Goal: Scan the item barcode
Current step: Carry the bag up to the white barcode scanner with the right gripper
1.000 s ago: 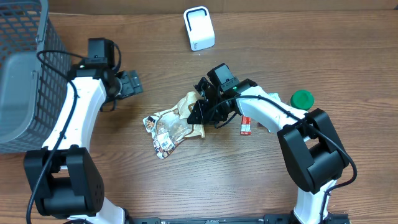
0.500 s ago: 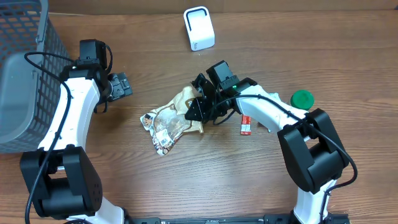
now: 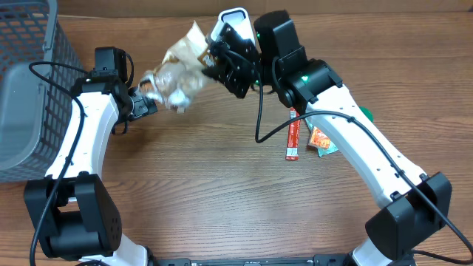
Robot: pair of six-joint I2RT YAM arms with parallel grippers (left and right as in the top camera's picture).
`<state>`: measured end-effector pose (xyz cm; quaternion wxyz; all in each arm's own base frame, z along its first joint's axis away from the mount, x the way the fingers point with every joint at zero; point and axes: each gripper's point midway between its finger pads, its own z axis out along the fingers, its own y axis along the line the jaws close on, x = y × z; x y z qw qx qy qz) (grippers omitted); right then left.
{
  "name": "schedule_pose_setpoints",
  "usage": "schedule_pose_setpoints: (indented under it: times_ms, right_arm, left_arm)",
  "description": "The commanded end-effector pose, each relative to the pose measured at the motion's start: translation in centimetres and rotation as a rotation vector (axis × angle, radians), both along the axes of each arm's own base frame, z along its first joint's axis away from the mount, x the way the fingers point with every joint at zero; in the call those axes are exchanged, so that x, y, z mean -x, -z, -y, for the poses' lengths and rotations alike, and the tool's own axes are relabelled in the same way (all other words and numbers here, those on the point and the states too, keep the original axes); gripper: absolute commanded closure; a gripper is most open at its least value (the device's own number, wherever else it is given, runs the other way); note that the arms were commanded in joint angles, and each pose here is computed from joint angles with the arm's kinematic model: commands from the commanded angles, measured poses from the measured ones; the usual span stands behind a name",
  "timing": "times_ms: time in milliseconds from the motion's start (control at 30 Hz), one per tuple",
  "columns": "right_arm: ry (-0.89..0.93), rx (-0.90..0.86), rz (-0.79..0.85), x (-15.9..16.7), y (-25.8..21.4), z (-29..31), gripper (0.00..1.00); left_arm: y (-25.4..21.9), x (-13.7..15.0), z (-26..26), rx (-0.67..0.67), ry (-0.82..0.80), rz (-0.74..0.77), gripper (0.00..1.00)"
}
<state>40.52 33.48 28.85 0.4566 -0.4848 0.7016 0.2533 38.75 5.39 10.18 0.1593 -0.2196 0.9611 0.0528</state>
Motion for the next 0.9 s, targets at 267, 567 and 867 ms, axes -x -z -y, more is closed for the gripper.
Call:
schedule_pose_setpoints:
  times_ms: [267, 567, 867]
  right_arm:
    - [0.269, 0.268, 0.548, -8.6, -3.5, 3.9, 0.95]
    - [0.46, 0.265, 0.644, -14.7, -1.8, 6.0, 0.94]
    - [0.64, 0.244, 0.739, -19.0, 1.0, 6.9, 0.96]
  left_arm:
    - [-0.3, 0.2, -0.1, -0.02, 0.023, 0.0, 0.0]
    - [-0.2, 0.3, -0.1, -0.02, 0.023, -0.001, 0.0]
    - [-0.2, 0.3, -0.1, -0.02, 0.023, -0.001, 0.0]
